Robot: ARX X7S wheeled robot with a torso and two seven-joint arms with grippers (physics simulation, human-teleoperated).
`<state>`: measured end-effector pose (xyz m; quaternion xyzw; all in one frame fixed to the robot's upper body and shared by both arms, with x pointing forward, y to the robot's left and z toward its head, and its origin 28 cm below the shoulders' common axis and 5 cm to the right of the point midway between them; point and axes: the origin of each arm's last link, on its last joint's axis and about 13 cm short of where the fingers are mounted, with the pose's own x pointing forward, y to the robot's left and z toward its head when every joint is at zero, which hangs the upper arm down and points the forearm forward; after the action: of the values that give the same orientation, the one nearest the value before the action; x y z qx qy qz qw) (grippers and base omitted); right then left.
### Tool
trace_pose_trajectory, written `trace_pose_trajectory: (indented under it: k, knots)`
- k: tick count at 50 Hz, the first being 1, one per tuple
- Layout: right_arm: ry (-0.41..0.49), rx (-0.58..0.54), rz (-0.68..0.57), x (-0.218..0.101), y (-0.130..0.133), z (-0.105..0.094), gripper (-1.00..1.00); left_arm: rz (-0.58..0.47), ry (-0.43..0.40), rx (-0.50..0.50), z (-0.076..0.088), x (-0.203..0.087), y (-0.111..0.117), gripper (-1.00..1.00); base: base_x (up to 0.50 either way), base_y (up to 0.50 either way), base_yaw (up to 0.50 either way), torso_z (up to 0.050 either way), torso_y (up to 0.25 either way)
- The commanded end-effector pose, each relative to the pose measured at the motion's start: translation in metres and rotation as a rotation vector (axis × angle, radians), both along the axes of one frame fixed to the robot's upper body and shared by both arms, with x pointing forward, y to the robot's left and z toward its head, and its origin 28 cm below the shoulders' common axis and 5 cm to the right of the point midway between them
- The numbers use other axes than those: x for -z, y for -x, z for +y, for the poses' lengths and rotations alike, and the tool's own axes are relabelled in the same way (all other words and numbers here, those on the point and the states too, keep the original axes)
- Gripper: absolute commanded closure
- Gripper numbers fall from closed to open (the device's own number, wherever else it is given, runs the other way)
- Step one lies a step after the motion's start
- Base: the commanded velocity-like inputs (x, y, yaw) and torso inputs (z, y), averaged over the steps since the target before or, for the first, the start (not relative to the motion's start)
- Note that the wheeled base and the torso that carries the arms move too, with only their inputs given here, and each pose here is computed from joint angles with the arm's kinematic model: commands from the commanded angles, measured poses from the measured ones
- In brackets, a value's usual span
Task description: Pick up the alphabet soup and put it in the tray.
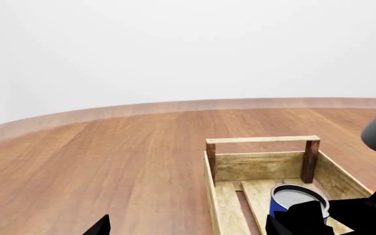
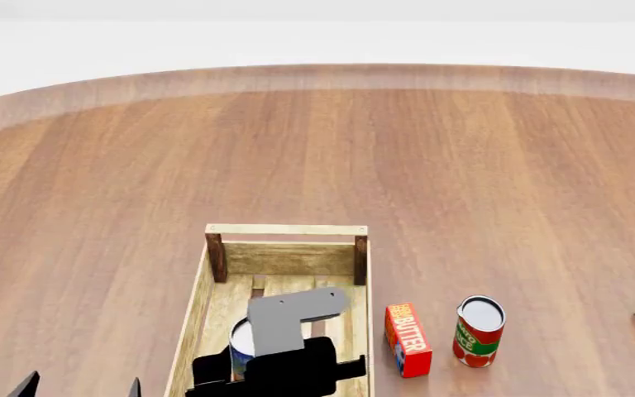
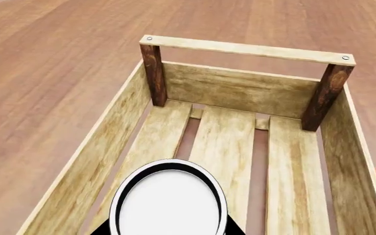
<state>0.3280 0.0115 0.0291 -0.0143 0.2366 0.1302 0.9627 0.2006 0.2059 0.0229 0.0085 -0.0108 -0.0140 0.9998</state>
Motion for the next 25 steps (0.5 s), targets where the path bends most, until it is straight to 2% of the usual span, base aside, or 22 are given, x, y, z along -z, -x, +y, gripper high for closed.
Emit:
trace_pose_trajectory:
  k: [1, 25]
  knots:
    - [0.021, -0.053, -0.014, -0.002, 0.0002, 0.0024, 1.0, -0.002, -0.001, -0.001, -0.0001, -0.0005, 0.0002, -1.0, 0.0, 0.0, 0.0, 0.0, 0.0]
    - [0.026, -0.057, 0.045, -0.0006, 0.0014, 0.0007, 1.0, -0.005, -0.009, -0.004, -0.0001, -0.0008, 0.0002, -1.0, 0.0, 0.0, 0.0, 0.0, 0.001]
